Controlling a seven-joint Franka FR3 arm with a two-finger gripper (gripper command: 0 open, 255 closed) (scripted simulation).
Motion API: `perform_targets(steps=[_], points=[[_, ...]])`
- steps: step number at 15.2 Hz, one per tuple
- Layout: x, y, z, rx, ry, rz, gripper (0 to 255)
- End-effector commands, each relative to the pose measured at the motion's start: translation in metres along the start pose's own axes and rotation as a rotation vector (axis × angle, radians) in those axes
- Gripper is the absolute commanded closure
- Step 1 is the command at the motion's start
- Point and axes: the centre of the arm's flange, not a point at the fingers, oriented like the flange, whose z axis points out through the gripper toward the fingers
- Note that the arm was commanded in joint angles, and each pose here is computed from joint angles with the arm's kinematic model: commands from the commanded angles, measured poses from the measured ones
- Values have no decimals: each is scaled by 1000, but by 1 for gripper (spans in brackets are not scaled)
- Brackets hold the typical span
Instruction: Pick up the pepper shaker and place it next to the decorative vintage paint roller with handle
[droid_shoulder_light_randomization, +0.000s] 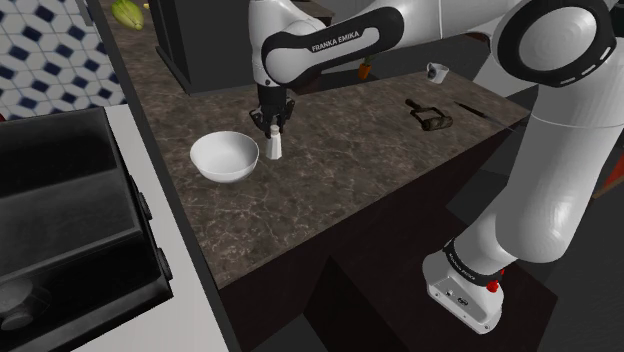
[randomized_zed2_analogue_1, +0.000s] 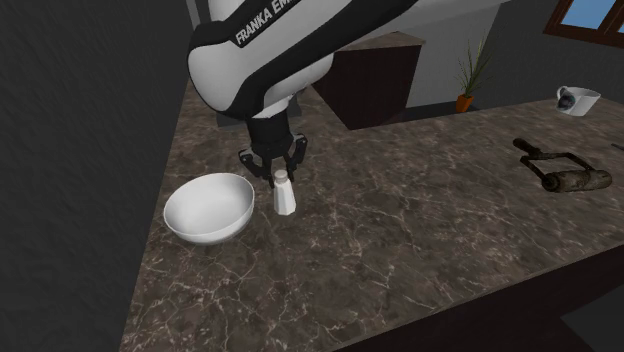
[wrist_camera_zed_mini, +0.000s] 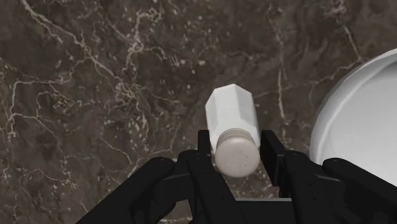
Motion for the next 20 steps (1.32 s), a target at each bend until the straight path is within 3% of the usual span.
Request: perform_targets(steps=[1,5,20], points=[[0,0,1,0,-2,0,255],[0,0,1,0,-2,0,255],[-1,7,-77,0,-2,0,255]])
